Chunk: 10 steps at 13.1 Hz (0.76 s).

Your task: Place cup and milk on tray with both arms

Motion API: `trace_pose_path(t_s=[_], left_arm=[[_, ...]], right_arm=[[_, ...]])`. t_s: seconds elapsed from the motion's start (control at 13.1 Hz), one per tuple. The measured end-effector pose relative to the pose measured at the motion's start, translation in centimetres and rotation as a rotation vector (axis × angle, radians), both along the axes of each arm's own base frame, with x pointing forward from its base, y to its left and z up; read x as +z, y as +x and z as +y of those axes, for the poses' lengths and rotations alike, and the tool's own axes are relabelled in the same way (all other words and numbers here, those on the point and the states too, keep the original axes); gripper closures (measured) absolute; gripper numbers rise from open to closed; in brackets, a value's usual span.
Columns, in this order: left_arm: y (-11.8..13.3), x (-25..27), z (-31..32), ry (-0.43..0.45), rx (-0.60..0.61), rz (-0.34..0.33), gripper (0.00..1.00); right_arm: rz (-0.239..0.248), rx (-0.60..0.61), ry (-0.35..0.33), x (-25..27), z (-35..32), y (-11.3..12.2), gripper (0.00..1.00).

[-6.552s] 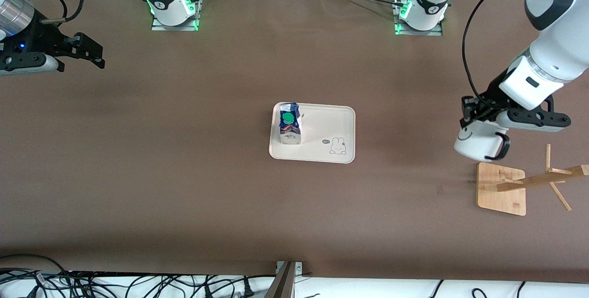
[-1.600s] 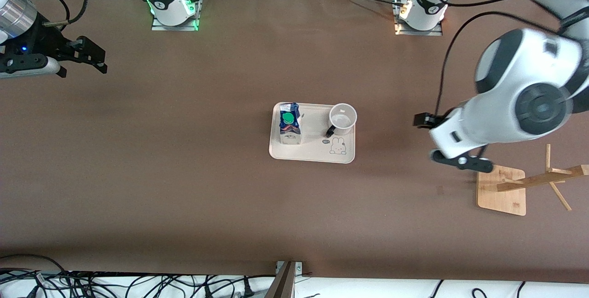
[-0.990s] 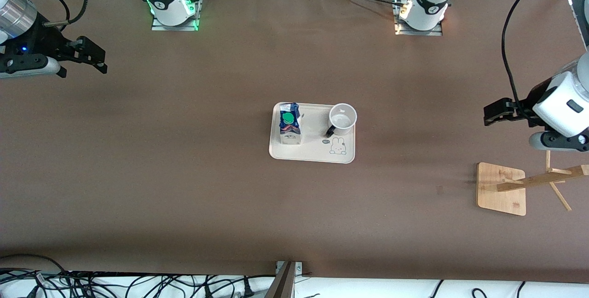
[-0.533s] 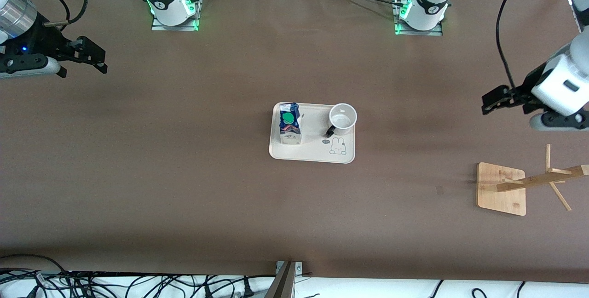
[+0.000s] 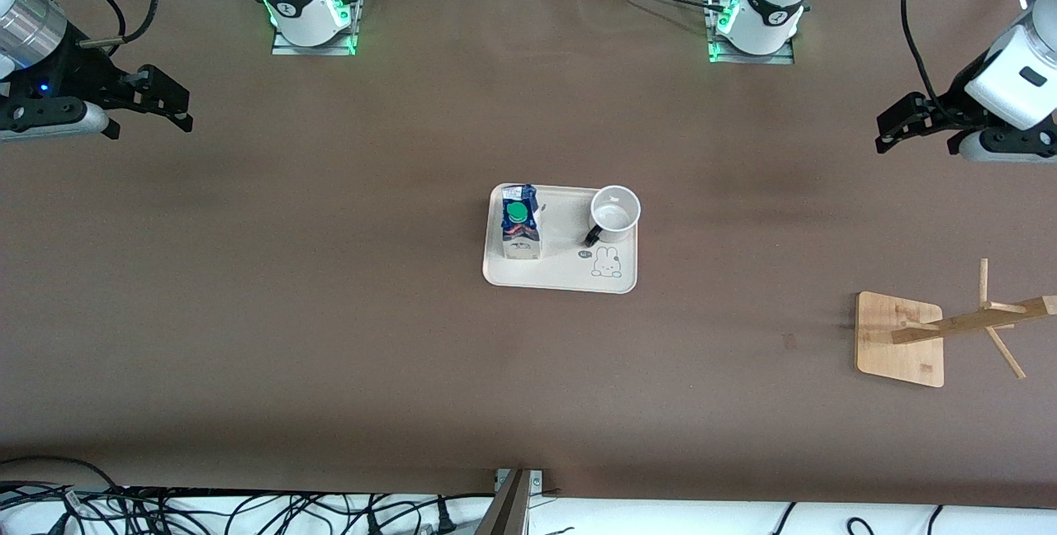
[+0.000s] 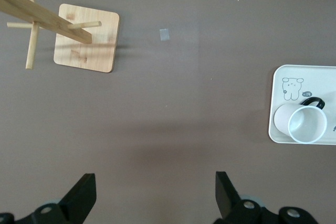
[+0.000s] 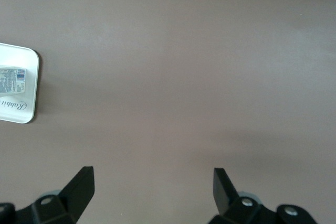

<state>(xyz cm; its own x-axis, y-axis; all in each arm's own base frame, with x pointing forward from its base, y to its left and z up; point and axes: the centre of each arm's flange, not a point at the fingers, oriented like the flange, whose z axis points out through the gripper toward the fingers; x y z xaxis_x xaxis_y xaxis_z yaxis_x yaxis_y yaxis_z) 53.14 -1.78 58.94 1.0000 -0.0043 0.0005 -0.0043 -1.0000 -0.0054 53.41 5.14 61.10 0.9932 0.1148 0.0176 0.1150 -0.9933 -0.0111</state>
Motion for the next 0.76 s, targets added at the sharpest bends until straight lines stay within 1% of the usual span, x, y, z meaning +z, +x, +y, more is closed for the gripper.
trace_pose_path(t_s=[0.3,0.53,0.76], left_arm=[[0.3,-1.0,-0.1,-0.001,-0.021,0.036,0.0],[1.4,-1.2,-0.3,-0.003,-0.023,0.039,0.0],[1.7,-1.1,-1.5,-0.002,0.009,0.039,0.0]], right_arm=[[0.0,0.0,0.0,0.0,0.0,0.0,0.0],[0.0,0.001,0.0,0.0,0.0,0.0,0.0],[0.001,0.002,0.0,0.0,0.0,0.0,0.0]])
